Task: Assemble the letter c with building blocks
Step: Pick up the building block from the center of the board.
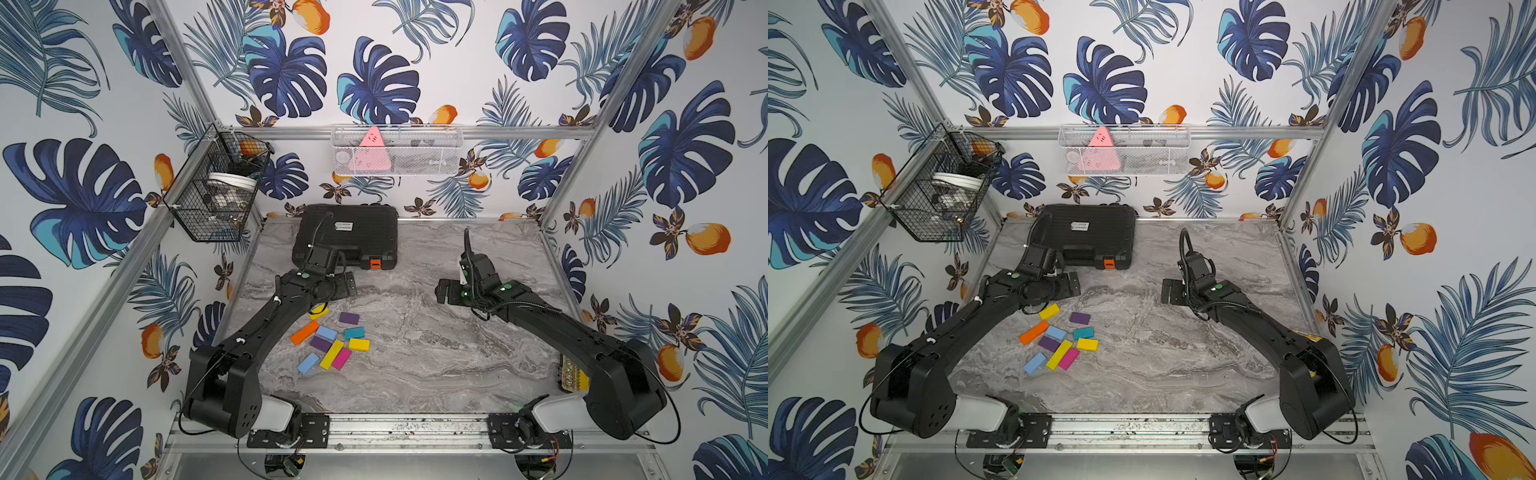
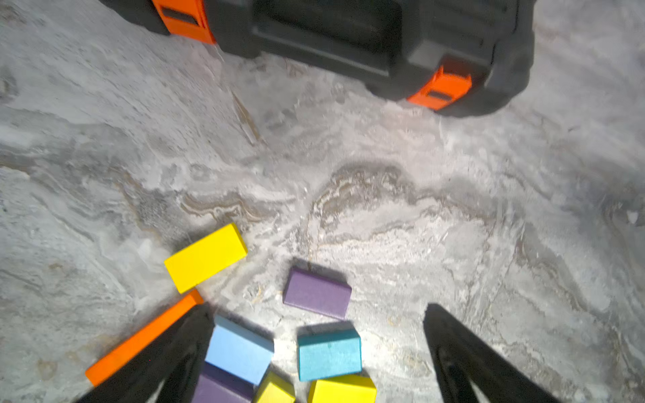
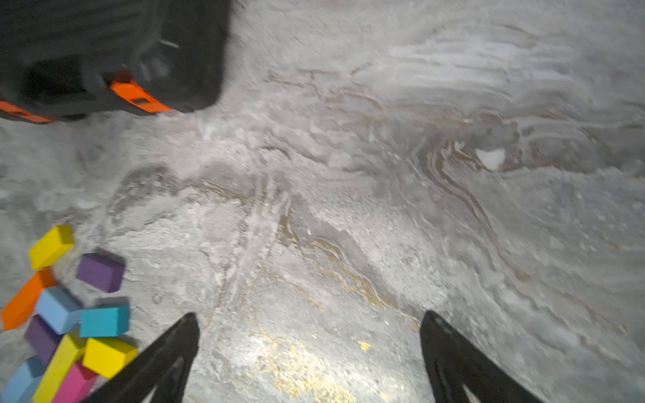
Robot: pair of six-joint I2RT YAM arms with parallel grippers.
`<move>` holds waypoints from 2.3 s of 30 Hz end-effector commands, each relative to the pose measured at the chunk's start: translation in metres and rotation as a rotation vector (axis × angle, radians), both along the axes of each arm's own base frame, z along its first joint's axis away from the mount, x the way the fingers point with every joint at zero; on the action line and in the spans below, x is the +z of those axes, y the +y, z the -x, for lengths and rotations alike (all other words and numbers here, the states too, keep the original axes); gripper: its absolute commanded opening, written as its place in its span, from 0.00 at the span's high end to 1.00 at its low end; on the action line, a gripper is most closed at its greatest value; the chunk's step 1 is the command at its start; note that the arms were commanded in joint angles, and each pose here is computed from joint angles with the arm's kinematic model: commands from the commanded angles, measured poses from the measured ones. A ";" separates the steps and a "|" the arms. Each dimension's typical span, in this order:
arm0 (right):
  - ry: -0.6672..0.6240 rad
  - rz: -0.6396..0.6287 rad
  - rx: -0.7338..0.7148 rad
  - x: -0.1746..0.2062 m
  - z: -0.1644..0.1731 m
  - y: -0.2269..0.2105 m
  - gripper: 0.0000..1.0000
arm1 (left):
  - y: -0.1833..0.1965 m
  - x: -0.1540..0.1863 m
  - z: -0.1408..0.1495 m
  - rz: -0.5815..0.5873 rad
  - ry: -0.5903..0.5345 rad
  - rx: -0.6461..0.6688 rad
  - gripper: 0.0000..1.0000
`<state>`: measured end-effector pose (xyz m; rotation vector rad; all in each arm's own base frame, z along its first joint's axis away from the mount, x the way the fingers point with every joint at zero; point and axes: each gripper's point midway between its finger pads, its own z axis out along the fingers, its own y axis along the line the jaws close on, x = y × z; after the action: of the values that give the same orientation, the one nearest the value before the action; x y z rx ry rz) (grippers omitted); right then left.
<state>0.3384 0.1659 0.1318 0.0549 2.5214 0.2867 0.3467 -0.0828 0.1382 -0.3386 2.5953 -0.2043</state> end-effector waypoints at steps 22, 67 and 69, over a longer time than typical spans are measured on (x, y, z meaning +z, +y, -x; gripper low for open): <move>0.142 -0.034 -0.095 -0.036 0.032 -0.013 0.00 | -0.029 -0.079 0.033 -0.206 0.292 -0.217 0.01; 0.116 -0.053 -0.163 -0.032 0.031 -0.037 0.00 | -0.035 -0.107 0.012 -0.187 0.347 -0.216 0.43; 0.113 -0.059 -0.171 -0.031 0.030 -0.039 0.00 | -0.046 -0.098 0.007 -0.174 0.326 -0.224 0.44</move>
<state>0.3081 0.1303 0.0979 0.2904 2.6082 0.2992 0.3382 -0.1189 0.0302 -0.0237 2.9508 0.0389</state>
